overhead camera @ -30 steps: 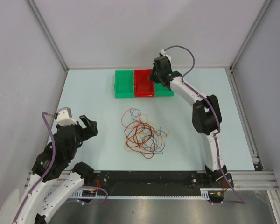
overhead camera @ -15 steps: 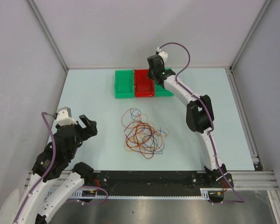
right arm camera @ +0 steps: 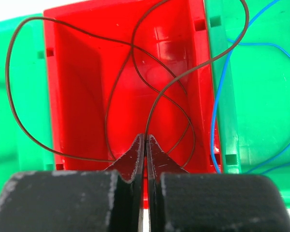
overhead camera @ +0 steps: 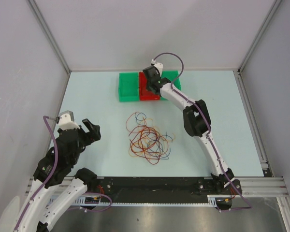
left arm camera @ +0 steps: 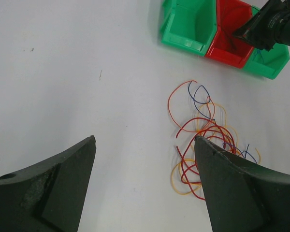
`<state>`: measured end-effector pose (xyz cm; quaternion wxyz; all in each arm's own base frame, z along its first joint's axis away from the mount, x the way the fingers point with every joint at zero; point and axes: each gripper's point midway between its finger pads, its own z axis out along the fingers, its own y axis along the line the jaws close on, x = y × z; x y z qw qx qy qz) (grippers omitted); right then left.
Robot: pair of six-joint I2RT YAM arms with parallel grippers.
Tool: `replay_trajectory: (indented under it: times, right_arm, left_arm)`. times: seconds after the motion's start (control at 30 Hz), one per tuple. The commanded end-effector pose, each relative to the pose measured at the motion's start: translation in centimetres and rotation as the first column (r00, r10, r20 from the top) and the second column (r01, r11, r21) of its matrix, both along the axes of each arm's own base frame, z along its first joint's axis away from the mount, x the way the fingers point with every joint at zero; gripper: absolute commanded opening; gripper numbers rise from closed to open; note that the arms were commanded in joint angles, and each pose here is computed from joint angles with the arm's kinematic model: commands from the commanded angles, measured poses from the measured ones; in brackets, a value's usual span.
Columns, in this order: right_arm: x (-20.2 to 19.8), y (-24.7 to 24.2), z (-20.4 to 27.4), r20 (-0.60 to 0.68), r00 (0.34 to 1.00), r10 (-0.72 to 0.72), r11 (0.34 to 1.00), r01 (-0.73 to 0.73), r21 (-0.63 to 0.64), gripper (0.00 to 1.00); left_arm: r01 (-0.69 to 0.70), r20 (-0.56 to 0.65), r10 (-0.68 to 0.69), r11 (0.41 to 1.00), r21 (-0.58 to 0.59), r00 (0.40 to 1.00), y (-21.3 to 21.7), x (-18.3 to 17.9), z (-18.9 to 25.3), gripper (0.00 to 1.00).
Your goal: Untangle the cables
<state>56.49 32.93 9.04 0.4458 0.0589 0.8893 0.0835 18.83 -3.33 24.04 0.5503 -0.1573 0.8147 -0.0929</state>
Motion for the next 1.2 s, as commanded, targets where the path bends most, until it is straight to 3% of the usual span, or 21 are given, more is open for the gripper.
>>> replay_trajectory:
  times: [0.0, 0.23, 0.57, 0.9, 1.0, 1.03, 1.13, 1.17]
  right_arm:
    - [0.6, 0.5, 1.6, 0.024, 0.999, 0.028, 0.999, -0.028, 0.02, 0.0]
    - [-0.1, 1.2, 0.8, -0.013, 0.995, 0.094, 0.995, -0.094, 0.015, 0.01]
    - [-1.1, 0.8, 3.1, -0.014, 0.993, 0.113, 0.994, -0.113, 0.009, 0.29]
    - [-2.1, 1.4, 8.4, 0.056, 0.988, 0.141, 0.989, -0.143, 0.039, 0.41]
    - [-1.1, 1.4, 9.7, 0.096, 0.985, 0.14, 0.988, -0.146, 0.054, 0.33]
    - [-0.5, 1.0, 9.6, 0.099, 0.986, 0.136, 0.988, -0.143, 0.059, 0.18]
    - [0.7, 0.2, 9.1, 0.08, 0.99, 0.118, 0.988, -0.125, 0.093, 0.0]
    - [0.9, 0.0, 8.7, 0.072, 0.991, 0.112, 0.988, -0.119, 0.1, 0.0]
  left_arm:
    - [0.004, 0.013, -0.004, 1.0, 0.007, 1.0, -0.1, 0.3, 0.3, 0.88]
    - [0.004, 0.014, -0.004, 1.0, 0.006, 1.0, 0.0, 0.3, 0.4, 0.88]
    - [0.006, 0.022, -0.006, 1.0, 0.001, 1.0, 0.0, 0.2, 0.5, 0.88]
    - [0.012, 0.032, -0.012, 1.0, -0.004, 0.999, 0.0, 0.1, 0.7, 0.88]
    - [0.013, 0.033, -0.013, 1.0, -0.007, 0.999, -0.1, 0.0, 0.7, 0.88]
    - [0.013, 0.033, -0.013, 1.0, -0.007, 0.999, -0.1, 0.0, 0.7, 0.88]
    - [0.011, 0.036, -0.011, 1.0, -0.006, 0.999, 0.0, 0.0, 0.7, 0.88]
    - [0.009, 0.037, -0.009, 1.0, -0.008, 0.999, 0.0, 0.0, 0.8, 0.88]
